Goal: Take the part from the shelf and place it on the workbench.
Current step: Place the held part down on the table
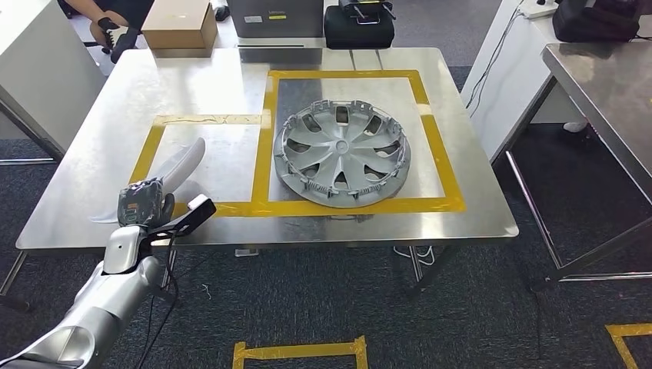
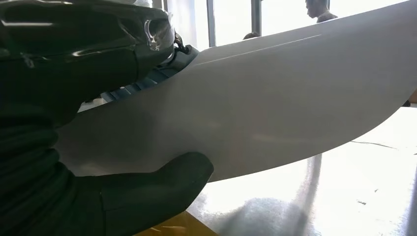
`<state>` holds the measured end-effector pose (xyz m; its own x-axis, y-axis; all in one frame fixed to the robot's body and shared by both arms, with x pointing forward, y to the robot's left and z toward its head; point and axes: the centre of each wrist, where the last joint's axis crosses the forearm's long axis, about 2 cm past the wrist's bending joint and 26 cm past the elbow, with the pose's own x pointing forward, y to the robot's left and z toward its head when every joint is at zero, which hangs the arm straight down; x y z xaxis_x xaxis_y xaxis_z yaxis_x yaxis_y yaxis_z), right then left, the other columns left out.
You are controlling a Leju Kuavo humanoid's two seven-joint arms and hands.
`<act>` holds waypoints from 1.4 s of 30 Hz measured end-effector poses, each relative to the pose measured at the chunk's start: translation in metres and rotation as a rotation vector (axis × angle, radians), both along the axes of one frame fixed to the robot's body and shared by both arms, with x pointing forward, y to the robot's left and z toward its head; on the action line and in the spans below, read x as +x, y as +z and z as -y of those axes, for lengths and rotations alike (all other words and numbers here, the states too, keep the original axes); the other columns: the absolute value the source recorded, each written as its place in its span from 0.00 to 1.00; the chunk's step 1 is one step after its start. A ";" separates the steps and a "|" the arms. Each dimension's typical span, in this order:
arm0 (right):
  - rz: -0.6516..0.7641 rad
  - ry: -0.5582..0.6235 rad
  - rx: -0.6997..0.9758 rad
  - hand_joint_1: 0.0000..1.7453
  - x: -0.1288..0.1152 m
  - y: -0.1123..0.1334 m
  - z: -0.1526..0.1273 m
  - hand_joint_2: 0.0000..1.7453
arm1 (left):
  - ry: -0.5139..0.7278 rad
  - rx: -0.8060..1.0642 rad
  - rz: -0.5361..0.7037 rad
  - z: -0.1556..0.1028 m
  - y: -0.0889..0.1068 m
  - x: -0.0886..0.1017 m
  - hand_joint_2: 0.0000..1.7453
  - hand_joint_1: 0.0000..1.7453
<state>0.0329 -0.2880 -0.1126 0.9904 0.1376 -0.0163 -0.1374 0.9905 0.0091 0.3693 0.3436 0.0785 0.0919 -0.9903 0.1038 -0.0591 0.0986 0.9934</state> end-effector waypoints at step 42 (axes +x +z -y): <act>-0.003 0.026 -0.014 0.00 0.005 0.000 0.002 0.00 | 0.086 0.023 -0.107 -0.046 0.024 0.023 1.00 1.00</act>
